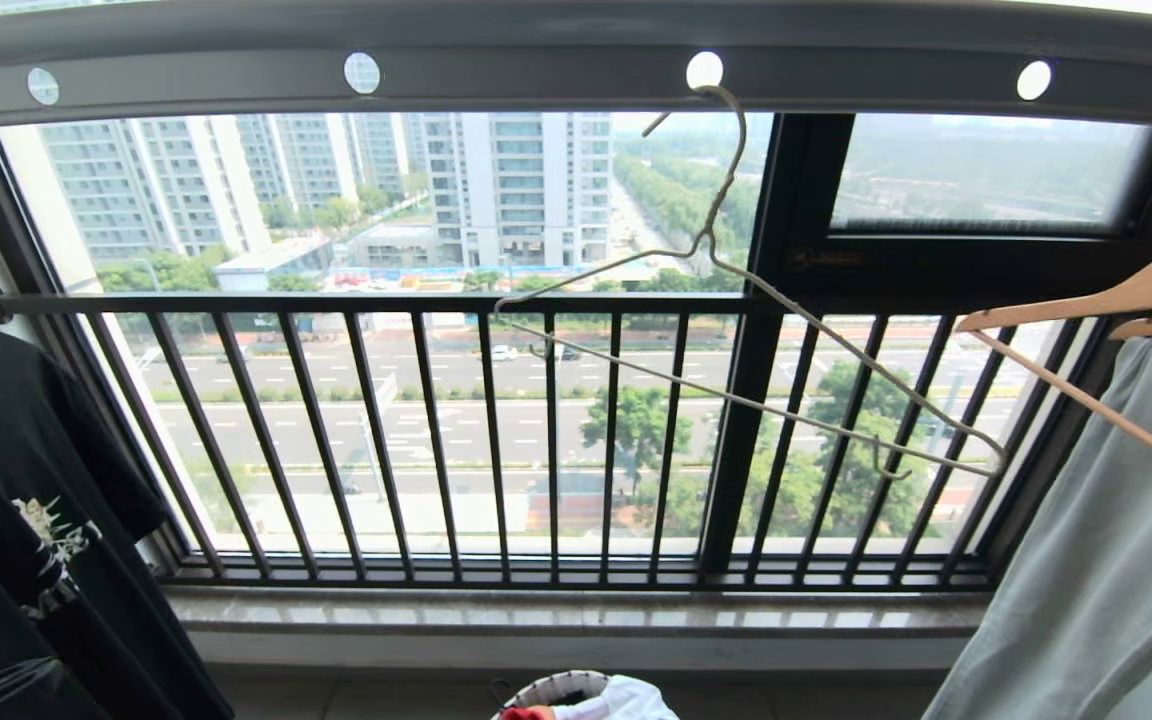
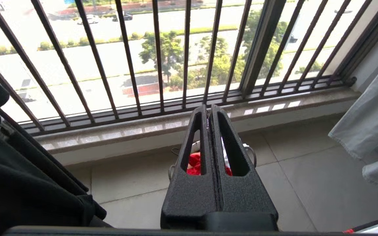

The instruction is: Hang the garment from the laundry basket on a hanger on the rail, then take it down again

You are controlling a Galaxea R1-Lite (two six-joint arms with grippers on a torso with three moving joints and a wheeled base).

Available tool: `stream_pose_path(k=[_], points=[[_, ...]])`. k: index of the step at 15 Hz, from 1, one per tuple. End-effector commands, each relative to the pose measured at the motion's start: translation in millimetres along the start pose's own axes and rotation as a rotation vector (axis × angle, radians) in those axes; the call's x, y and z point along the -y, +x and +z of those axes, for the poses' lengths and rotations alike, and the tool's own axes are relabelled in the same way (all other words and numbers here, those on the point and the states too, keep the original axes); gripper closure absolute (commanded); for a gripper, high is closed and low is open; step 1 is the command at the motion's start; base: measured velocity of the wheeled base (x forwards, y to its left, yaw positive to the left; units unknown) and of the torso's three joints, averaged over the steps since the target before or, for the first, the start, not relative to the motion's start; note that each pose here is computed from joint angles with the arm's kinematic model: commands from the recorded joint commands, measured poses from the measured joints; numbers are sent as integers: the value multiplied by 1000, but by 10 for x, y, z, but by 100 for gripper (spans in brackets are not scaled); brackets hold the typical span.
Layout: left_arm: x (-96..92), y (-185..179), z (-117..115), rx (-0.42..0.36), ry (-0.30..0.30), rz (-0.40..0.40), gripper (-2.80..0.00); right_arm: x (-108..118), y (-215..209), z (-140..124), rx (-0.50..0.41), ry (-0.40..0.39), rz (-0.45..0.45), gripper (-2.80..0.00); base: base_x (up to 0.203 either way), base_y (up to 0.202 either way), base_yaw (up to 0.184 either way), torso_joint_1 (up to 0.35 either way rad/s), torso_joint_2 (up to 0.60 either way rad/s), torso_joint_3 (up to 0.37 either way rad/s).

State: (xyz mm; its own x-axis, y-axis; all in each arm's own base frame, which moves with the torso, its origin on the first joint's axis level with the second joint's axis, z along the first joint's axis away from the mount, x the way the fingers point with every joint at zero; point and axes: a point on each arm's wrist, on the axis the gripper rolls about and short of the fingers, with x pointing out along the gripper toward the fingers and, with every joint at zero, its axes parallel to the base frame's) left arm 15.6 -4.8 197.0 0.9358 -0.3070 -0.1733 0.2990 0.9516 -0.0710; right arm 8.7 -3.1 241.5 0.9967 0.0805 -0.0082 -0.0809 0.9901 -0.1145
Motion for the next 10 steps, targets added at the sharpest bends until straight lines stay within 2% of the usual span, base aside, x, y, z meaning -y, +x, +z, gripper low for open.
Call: stream_pose_path(k=[1, 5, 7, 8, 10], points=[[-13, -272, -135, 141, -55, 103, 0, -24, -26, -304, -66, -4, -73, 0, 0, 0, 0, 0, 0, 0], [2, -358, -193, 240, -121, 301, 0, -56, -104, -678, -117, 73, -173, 0, 0, 0, 0, 0, 0, 0], [-25, -372, -157, 317, -168, 425, 0, -61, -180, -756, -90, 91, -202, 0, 0, 0, 0, 0, 0, 0], [-30, -387, -137, 331, -165, 467, 0, -67, -177, -769, -99, 92, -235, 0, 0, 0, 0, 0, 0, 0], [-24, -391, -132, 330, -130, 501, 0, -71, -236, -785, -70, 96, -255, 0, 0, 0, 0, 0, 0, 0]])
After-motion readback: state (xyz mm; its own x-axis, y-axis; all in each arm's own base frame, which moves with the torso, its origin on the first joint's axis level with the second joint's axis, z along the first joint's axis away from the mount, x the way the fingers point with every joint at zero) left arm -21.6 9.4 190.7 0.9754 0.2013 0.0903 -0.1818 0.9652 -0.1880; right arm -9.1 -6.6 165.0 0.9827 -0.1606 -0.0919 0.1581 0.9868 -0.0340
